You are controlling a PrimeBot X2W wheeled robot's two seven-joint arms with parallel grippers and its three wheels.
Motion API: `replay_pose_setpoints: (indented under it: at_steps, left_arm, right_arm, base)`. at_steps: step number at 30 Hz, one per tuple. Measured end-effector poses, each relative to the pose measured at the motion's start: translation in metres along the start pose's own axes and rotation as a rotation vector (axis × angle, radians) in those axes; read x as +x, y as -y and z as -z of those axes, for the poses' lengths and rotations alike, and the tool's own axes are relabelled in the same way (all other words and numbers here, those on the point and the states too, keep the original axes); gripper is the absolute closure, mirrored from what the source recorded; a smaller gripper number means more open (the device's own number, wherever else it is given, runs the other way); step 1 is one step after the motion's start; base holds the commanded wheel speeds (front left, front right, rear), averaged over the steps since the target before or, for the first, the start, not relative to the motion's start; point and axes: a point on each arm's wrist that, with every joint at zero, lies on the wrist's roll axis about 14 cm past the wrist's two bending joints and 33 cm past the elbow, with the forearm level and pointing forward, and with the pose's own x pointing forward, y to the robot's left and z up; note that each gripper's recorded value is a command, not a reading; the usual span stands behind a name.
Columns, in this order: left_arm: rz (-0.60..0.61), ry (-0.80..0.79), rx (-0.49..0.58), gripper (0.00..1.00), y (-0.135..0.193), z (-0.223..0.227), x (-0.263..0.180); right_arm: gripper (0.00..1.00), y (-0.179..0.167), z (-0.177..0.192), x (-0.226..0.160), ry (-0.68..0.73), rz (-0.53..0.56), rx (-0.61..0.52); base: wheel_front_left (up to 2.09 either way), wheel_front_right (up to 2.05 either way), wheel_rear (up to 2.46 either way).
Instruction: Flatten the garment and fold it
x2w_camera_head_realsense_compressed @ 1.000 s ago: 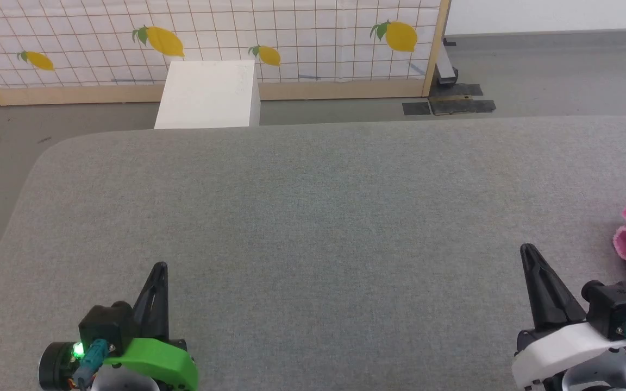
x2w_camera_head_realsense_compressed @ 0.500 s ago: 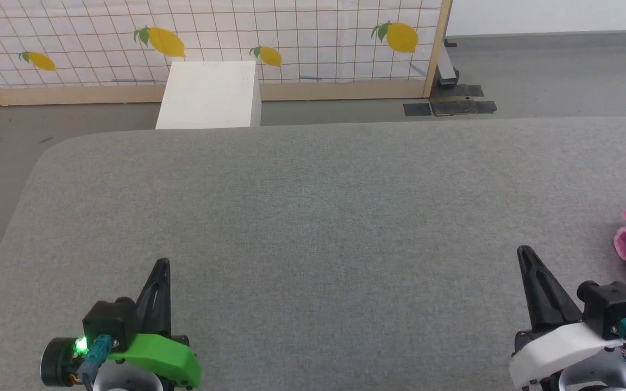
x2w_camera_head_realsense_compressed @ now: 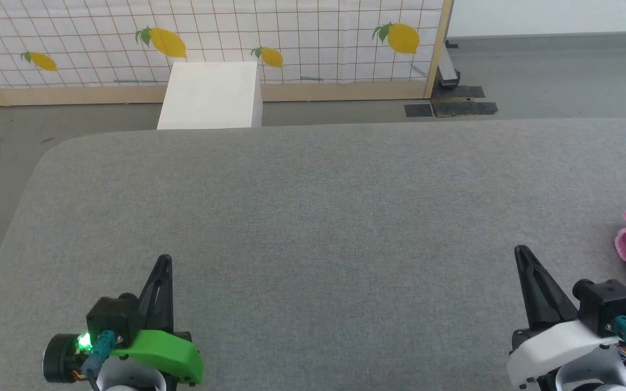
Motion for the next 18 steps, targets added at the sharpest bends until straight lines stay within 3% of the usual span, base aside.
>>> replay_pose_setpoints:
  at_steps: [18]
  left_arm:
    - [-0.014, -0.003, 0.014, 1.0, -0.0012, -0.0029, 0.002]
  right_arm:
    - [1.0, -0.0023, 0.0021, 0.0035, -0.002, -0.008, -0.007]
  base:
    - [0.0, 0.0, 0.0]
